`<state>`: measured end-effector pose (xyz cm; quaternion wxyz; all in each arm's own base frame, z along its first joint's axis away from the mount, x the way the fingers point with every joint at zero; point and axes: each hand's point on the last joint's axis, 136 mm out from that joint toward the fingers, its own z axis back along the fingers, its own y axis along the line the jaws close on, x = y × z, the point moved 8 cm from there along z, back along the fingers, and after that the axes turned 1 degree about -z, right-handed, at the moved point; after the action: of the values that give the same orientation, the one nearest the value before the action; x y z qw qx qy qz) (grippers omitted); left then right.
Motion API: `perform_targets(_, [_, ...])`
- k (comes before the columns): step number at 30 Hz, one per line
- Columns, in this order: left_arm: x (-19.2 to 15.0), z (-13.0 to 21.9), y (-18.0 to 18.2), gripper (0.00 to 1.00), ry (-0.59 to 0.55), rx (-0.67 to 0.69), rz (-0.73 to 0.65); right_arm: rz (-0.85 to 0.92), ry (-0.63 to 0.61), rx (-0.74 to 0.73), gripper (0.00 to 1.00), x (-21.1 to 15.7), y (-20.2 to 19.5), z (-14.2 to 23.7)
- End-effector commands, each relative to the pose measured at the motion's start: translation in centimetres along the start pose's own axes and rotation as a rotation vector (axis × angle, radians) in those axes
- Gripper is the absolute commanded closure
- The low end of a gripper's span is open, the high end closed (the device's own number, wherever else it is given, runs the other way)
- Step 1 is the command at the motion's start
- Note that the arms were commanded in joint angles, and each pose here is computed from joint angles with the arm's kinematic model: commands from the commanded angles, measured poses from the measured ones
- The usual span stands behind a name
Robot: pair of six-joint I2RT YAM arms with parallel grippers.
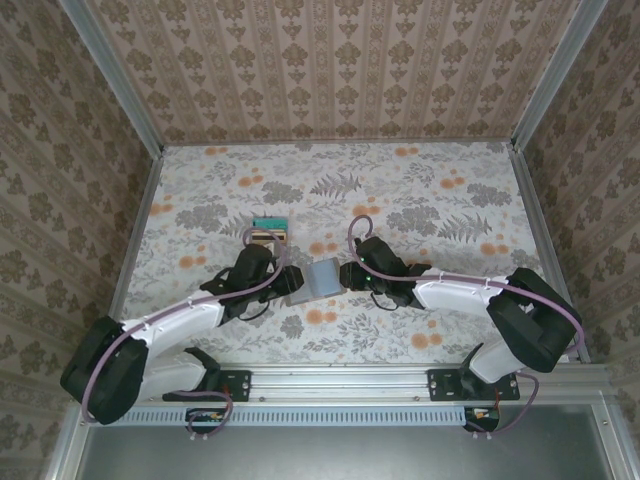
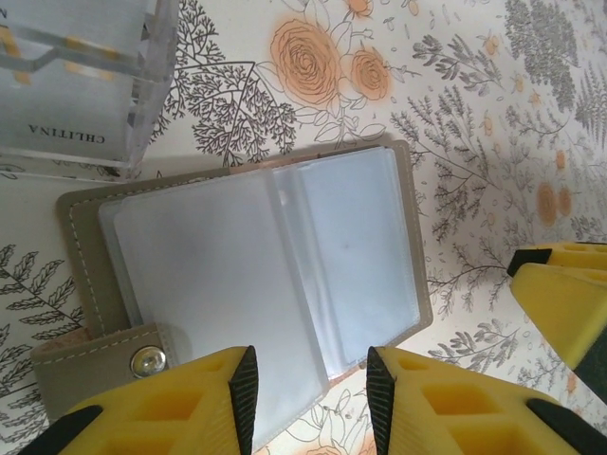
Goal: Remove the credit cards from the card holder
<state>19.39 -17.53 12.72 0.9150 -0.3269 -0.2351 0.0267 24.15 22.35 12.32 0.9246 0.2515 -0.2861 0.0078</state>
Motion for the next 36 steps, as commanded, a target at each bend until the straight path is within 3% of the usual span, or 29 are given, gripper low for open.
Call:
perform_targets(1, [0.0, -0.3, -0.1, 0.61, 0.017, 0.007, -0.014, 0.018, 0.011, 0.010, 0.67, 0.1, 0.5, 0.4])
perform_targets(10, [-1.4, 0.6, 0.4, 0.53, 0.033, 0.098, -0.020, 0.023, 0.068, -0.009, 0.67, -1.0, -0.1, -1.4])
perform_targets(19, [-1.9, 0.0, 0.9, 0.52, 0.068, 0.139, -0.005, 0.023, 0.086, -0.032, 0.67, -1.5, -0.6, -2.2])
perform_targets(36, [-1.1, -2.0, -1.7, 0.57, 0.087, 0.035, -0.034, 0.013, 0.091, -0.028, 0.67, -2.0, -0.8, -2.2])
